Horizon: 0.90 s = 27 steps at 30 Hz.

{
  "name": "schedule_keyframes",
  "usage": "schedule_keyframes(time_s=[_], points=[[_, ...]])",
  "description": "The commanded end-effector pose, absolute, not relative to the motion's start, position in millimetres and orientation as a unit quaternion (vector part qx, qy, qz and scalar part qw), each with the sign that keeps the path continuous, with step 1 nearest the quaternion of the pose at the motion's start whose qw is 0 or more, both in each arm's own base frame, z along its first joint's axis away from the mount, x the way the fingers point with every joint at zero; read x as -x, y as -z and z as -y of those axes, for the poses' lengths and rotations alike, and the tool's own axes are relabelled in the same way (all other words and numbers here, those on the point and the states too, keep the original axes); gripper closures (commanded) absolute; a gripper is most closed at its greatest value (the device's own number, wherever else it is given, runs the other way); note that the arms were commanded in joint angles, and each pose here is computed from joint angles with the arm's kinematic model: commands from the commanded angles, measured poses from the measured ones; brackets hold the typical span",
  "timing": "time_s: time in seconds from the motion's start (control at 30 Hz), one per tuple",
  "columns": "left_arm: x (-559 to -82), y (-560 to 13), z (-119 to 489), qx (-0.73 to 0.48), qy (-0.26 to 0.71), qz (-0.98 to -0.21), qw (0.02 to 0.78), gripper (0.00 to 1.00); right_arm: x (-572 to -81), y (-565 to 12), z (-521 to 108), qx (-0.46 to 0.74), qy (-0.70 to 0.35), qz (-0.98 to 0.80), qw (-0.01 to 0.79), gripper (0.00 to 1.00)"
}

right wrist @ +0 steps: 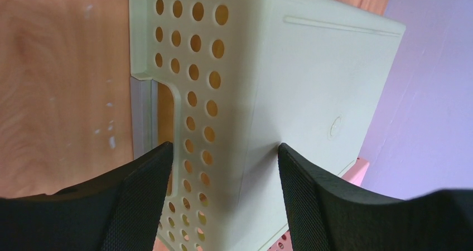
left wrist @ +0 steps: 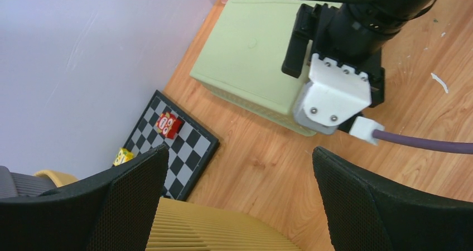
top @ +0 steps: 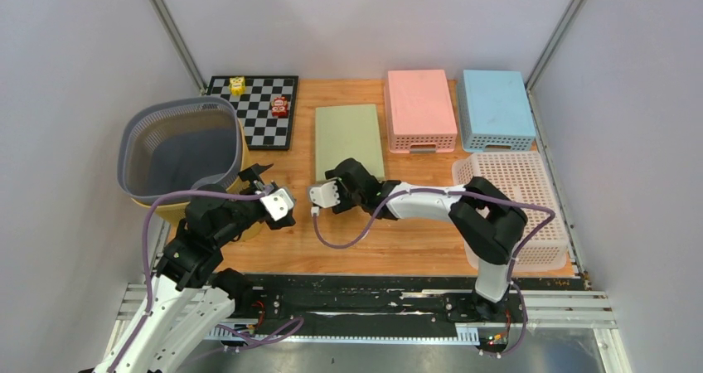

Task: Turn the large container upside down
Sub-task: Move the container to the center of the board.

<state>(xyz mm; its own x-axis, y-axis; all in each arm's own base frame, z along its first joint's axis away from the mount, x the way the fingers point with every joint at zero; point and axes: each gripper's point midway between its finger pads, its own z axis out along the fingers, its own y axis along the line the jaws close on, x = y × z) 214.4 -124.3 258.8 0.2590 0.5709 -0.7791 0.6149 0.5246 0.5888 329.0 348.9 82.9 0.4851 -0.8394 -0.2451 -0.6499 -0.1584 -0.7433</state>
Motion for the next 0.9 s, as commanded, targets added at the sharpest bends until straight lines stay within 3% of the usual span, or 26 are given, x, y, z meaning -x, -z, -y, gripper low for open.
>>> schedule_keyframes(time_s=[0.0,0.37,0.87], points=[[-214,-236,118,-0.476,0.025,-0.642,0.601,0.0,-348,-74,-351,0.758,0.11,-0.504,0.399,0.3],[-216,-236,117,-0.473,0.02,-0.644,0.601,0.0,-410,-75,-383,0.752,0.131,-0.502,0.406,0.3],[-218,-233,116,-0.475,0.017,-0.645,0.598,0.0,-478,-65,-378,0.726,0.179,-0.527,0.403,0.29]])
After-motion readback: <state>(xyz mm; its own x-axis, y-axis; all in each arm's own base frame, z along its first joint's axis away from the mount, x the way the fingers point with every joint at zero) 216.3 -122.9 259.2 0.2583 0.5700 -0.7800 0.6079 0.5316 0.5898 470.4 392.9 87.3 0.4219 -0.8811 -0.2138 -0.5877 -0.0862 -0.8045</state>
